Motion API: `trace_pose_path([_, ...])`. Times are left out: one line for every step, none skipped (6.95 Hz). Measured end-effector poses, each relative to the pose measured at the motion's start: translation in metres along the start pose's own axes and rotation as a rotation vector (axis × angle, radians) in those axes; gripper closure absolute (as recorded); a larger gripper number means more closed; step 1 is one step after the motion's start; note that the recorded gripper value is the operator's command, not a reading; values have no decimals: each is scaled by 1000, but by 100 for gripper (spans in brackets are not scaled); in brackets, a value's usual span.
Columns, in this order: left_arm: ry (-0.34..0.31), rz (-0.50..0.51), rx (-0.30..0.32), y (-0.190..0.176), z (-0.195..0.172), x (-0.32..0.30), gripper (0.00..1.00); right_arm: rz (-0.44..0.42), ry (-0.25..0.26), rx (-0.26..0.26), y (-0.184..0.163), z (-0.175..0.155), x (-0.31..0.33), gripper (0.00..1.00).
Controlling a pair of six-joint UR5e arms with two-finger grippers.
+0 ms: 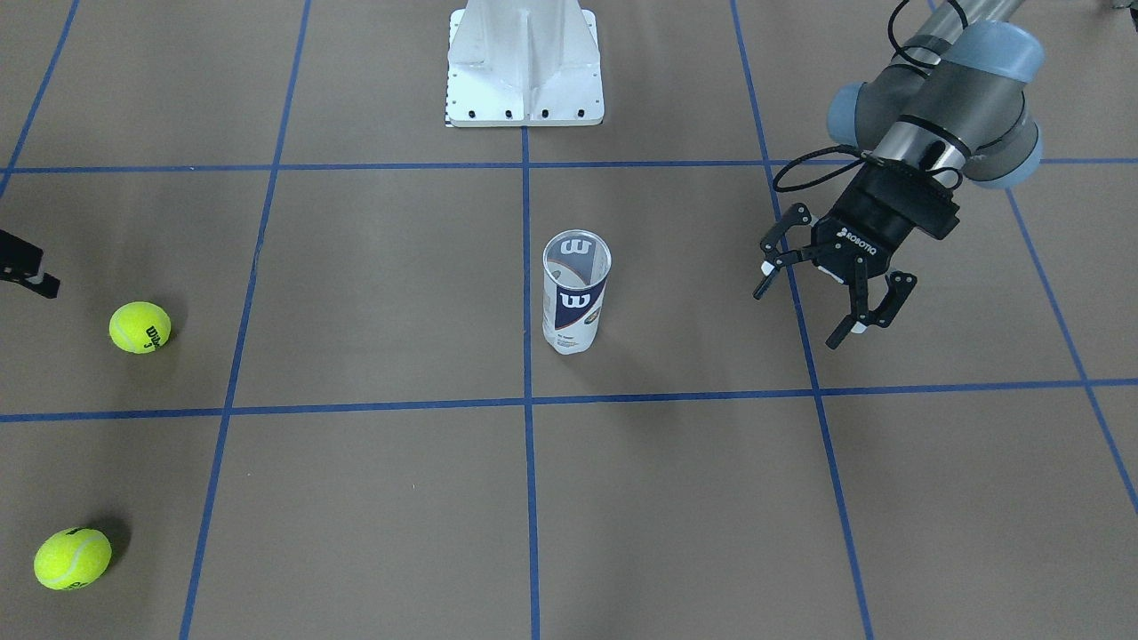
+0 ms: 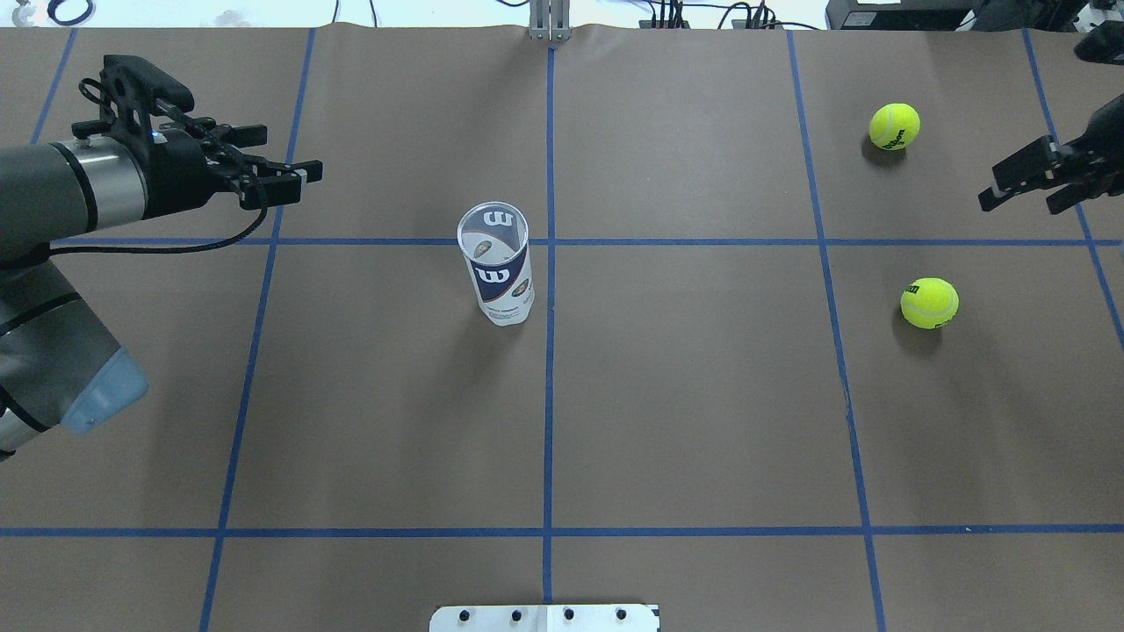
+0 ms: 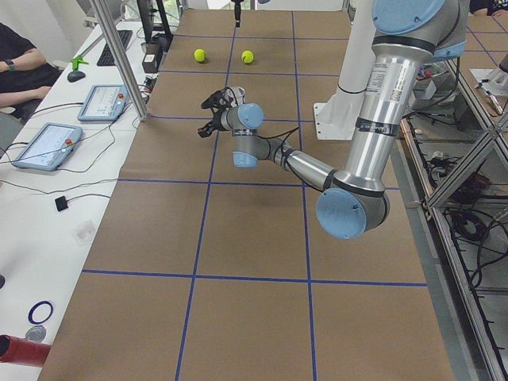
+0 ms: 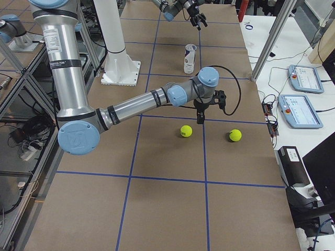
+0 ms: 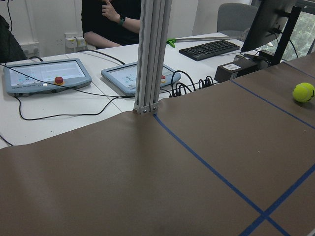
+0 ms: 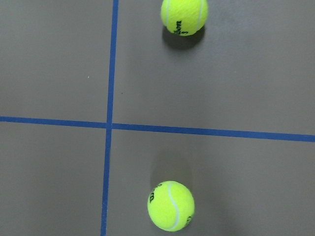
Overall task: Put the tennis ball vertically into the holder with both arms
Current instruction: 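Move the right gripper down onto the nearer yellow tennis ball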
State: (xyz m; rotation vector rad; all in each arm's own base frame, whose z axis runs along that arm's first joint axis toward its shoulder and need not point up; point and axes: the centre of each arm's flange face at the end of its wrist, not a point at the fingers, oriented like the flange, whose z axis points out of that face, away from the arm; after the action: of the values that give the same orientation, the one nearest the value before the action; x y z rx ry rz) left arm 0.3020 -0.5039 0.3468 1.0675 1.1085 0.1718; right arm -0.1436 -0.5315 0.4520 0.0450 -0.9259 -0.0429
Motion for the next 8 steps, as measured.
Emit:
trace_pose_path([-2,2,-3,1,1,-1,2,-5,25,-1,4,27,-13,1])
trace_pose_path([-4,5,-5,2,1,-2,2,-23,62,-6,8,51,-21,1])
trace_pose_path([-6,6,-8,4,2,-3,2,-45,93,-22,11,76,-27,1])
trace_pose_path([-9,7,-10,6,4,-5,2,-66,112,-31,13,93,-26,1])
trace_pose_path([-11,8,-12,7,5,-6,2,-81,123,-29,13,101,-21,1])
trace_pose_path([-13,9,-15,9,6,-7,2,-89,135,-28,13,107,-16,1])
trace_pose_path([-15,10,-18,11,7,-9,2,-95,145,-36,12,113,-10,1])
trace_pose_path([-16,11,-19,11,8,-9,2,-100,152,-48,12,121,-7,1])
